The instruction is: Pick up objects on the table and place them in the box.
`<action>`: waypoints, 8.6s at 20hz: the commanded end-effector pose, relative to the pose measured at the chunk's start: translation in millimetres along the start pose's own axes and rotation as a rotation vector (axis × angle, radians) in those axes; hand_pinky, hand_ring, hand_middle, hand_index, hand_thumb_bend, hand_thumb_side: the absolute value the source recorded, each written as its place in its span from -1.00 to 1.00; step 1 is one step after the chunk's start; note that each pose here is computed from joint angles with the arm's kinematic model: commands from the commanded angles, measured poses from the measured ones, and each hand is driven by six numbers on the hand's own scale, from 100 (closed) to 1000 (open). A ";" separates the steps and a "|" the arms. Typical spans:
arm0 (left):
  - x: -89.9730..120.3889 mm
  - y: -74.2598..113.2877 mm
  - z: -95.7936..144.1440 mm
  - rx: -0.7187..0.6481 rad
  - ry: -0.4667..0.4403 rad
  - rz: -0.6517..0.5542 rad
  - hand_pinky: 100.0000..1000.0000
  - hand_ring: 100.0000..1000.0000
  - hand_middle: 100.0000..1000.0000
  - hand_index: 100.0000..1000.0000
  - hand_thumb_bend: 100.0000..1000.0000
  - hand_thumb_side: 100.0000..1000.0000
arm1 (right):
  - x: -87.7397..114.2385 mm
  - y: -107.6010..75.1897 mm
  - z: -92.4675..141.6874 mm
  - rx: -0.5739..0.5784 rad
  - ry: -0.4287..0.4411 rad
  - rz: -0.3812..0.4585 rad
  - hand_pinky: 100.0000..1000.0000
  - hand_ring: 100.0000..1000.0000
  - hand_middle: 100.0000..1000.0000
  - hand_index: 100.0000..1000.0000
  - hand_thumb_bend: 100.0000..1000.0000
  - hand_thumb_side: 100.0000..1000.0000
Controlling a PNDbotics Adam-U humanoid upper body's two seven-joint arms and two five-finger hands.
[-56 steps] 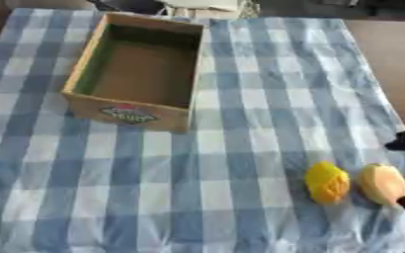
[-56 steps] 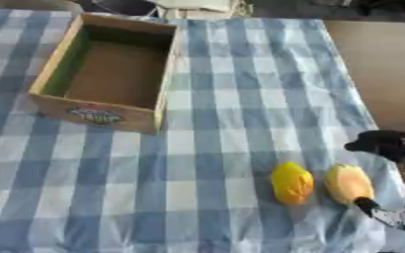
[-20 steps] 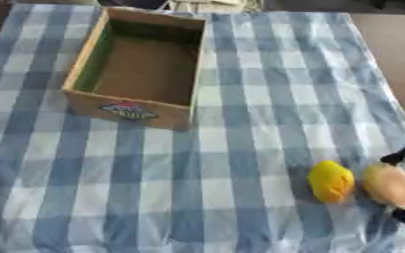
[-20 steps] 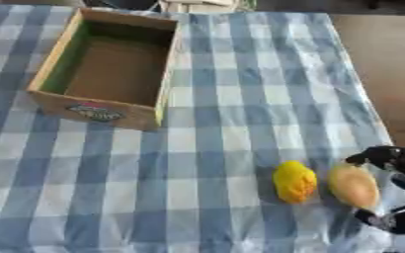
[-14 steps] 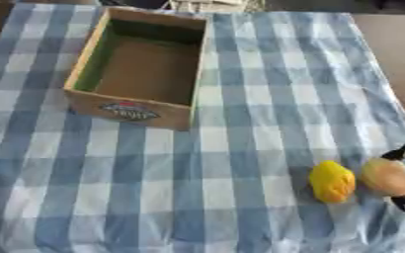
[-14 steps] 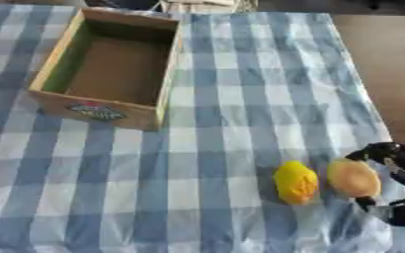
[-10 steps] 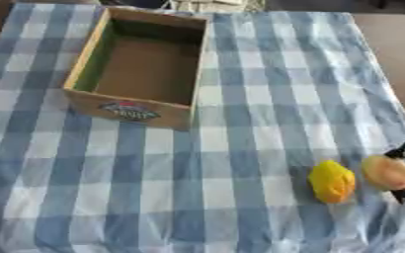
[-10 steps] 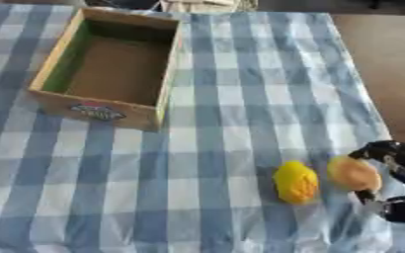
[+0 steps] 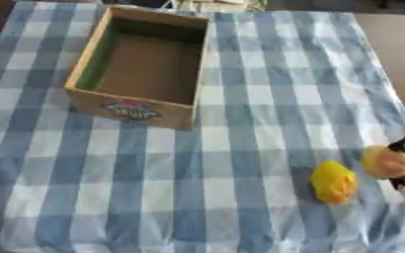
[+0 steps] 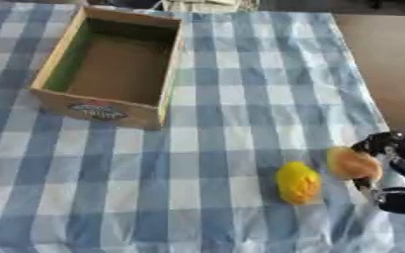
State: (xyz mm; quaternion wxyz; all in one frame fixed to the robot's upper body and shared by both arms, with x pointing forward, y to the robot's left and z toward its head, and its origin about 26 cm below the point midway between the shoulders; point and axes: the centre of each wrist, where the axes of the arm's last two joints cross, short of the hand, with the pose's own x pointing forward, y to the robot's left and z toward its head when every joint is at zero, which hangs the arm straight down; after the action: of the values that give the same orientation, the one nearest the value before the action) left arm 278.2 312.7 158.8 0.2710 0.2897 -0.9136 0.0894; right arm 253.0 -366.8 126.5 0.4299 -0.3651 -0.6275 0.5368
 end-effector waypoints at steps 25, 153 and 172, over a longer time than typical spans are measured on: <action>12.9 -15.8 -13.9 -0.082 -0.052 0.103 0.55 0.48 0.31 0.64 -0.94 -0.13 | 117.6 -191.2 -160.0 -0.209 -0.601 0.105 0.38 0.24 -0.21 0.01 -1.00 -1.00; 15.0 -23.7 -10.5 -0.116 -0.009 0.160 0.54 0.47 0.28 0.62 -0.92 -0.07 | 31.3 -29.2 -32.0 0.309 -0.472 0.087 0.70 0.84 0.51 0.75 -0.55 -0.41; 16.0 -27.4 -9.3 -0.112 0.000 0.180 0.53 0.47 0.27 0.62 -0.95 -0.04 | 2.5 -0.6 -31.0 0.379 -0.357 0.096 0.70 0.84 0.46 0.75 -0.42 -0.57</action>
State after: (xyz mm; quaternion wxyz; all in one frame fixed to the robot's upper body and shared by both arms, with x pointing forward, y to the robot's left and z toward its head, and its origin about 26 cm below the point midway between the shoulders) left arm 288.5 286.5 167.5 0.2906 0.1957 -0.9344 0.0651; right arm 279.8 -347.3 123.2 0.3510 -0.1944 -0.5750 0.7131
